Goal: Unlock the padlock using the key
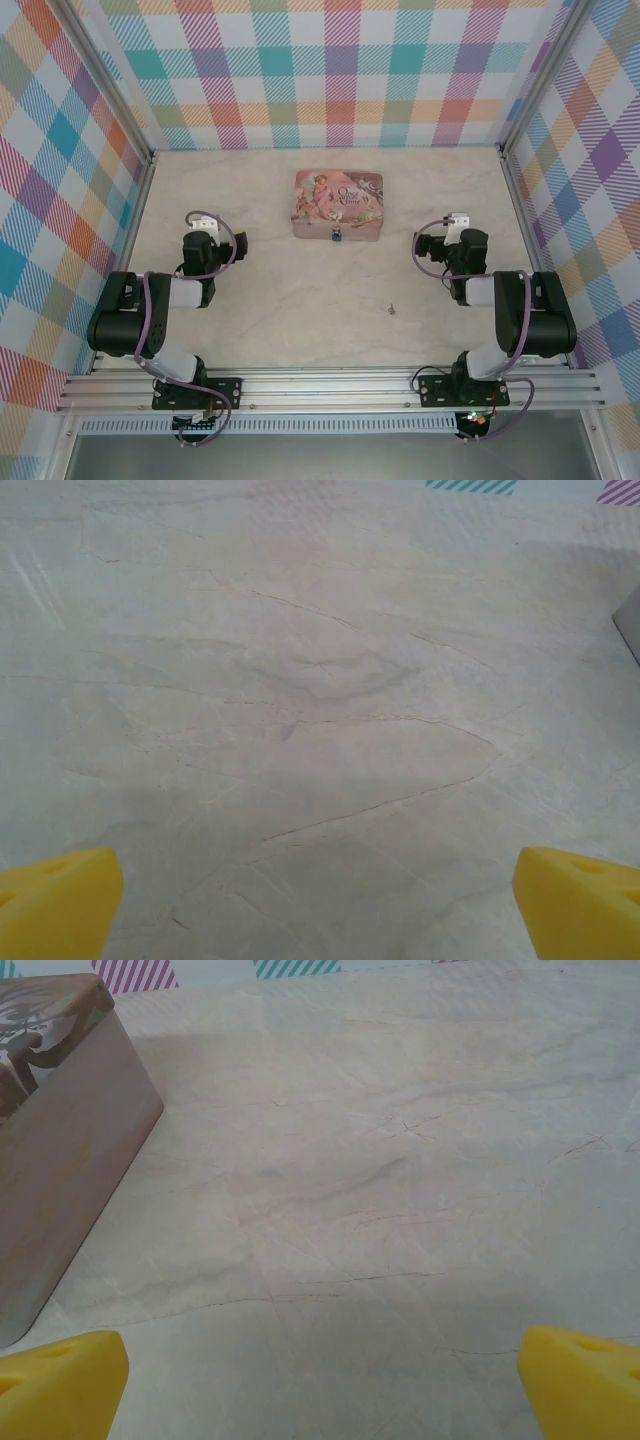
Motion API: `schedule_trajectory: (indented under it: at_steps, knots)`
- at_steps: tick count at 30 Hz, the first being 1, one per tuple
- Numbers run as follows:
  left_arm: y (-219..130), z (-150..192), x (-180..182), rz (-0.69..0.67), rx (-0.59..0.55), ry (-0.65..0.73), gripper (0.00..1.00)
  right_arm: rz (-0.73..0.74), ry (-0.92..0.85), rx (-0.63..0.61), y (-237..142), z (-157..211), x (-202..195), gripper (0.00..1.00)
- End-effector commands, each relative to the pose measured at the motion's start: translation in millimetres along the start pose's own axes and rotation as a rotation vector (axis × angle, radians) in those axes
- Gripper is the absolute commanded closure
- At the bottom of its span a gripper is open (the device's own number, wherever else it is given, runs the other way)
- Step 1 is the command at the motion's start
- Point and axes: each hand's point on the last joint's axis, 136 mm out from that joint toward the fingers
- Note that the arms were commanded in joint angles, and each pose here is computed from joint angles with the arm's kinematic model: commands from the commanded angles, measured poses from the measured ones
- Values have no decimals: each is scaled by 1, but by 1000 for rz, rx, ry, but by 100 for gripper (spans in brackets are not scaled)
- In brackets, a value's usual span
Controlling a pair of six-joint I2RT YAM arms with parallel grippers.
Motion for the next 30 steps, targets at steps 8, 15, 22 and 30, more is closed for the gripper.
schedule_trajectory:
  at_steps: [8, 15, 22, 30]
  knots:
    - [0, -3, -3, 20, -21, 9, 0, -8, -3, -47, 1, -15, 3, 0]
    - [0, -3, -2, 18, -20, 7, 0, -10, -4, -47, 1, -15, 3, 0]
    - [0, -3, -3, 19, -19, 7, 0, -12, -2, -48, 1, -16, 3, 0]
    - [-11, -22, 14, -73, -33, -30, 0, 11, 12, -43, 0, -19, 0, 0]
Point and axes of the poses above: each hand's point on the last joint's axis, 136 mm out from that joint toward the fingers, its own y axis out along the fingers, its own x axis along the line the jaws close on, z = x × y, and after that the axes turned 6 degrees about y, right-handed
